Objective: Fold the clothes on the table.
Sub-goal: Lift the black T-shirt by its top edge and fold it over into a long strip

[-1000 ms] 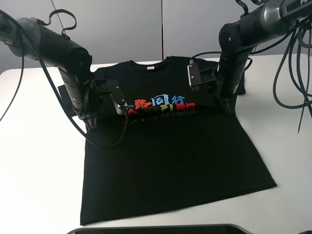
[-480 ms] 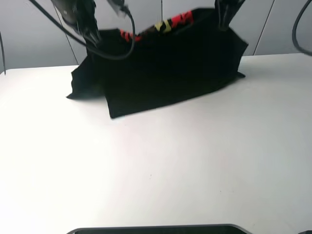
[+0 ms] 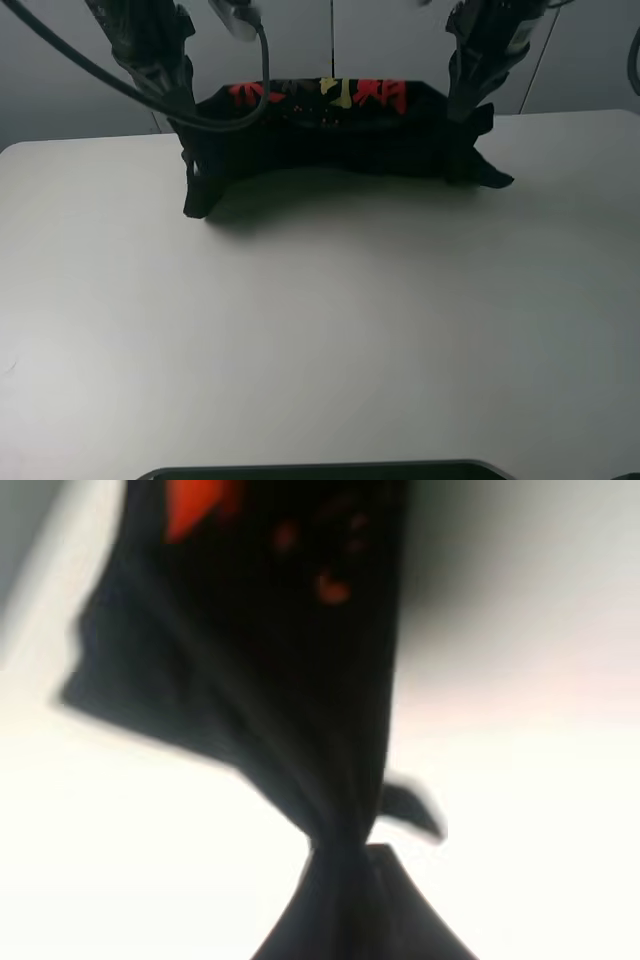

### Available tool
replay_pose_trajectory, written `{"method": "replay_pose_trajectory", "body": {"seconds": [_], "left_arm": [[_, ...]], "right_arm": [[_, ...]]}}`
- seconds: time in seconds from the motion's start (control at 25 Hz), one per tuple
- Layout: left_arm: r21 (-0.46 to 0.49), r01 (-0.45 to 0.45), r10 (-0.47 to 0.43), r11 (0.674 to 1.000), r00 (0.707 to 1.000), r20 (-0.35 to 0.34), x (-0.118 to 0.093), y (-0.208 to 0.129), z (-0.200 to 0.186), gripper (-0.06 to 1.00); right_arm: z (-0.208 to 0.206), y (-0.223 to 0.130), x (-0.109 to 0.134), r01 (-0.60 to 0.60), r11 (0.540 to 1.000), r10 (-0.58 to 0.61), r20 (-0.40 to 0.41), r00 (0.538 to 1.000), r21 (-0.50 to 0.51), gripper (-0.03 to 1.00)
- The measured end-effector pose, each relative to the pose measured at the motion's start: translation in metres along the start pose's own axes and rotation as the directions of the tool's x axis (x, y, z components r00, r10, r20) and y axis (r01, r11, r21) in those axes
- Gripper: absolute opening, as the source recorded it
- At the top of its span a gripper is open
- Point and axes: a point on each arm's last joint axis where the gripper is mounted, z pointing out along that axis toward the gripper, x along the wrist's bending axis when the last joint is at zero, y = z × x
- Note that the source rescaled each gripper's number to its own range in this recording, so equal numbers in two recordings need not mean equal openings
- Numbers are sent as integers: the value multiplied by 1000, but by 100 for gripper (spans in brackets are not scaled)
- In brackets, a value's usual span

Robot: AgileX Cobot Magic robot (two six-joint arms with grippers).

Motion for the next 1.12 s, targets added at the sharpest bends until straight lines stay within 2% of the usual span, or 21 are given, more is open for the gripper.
{"method": "replay_pose_trajectory", "body": {"seconds": [0.12, 0.2, 0.32, 0.4, 0.48, 0.6, 0.68, 0.76, 0.84, 0.92, 1.12], "left_arm": [[139, -48, 29, 989, 990, 137, -24, -26, 44, 0], [241, -103, 45, 965, 971, 234, -43, -50, 72, 0], [309, -191, 79, 932, 937, 340, -62, -74, 94, 0], [311, -206, 85, 928, 929, 361, -66, -76, 96, 0], [305, -211, 96, 929, 931, 352, -65, -75, 96, 0], [263, -199, 134, 944, 960, 247, -53, -66, 95, 0], [236, -182, 154, 955, 979, 132, -41, -59, 94, 0], [211, -151, 158, 966, 987, -17, -26, -54, 93, 0], [180, -118, 145, 977, 979, -142, -12, -53, 93, 0], [122, -97, 124, 988, 964, -237, 2, -51, 92, 0], [-26, -78, 64, 997, 933, -355, 28, -53, 89, 0]], "right_arm": [[46, -27, 24, 10, 993, 10, -172, 985, 117, 0], [73, -47, 40, 17, 983, 28, -240, 970, 181, 0], [97, -66, 56, -2, 978, 63, -282, 957, 211, 0], [103, -70, 60, -12, 979, 70, -280, 958, 202, 0], [106, -67, 56, -19, 987, 57, -234, 971, 159, 0], [105, -56, 41, -10, 998, 16, -99, 995, 57, 0], [104, -48, 30, 16, 1000, -16, 6, 1000, -10, 0], [100, -39, 19, 49, 995, -39, 118, 992, -83, 0], [98, -33, 11, 91, 986, -61, 214, 975, -136, 0], [94, -26, 3, 132, 973, -69, 304, 950, -192, 0], [94, -18, -17, 188, 936, -35, 452, 891, -299, 0]]}}
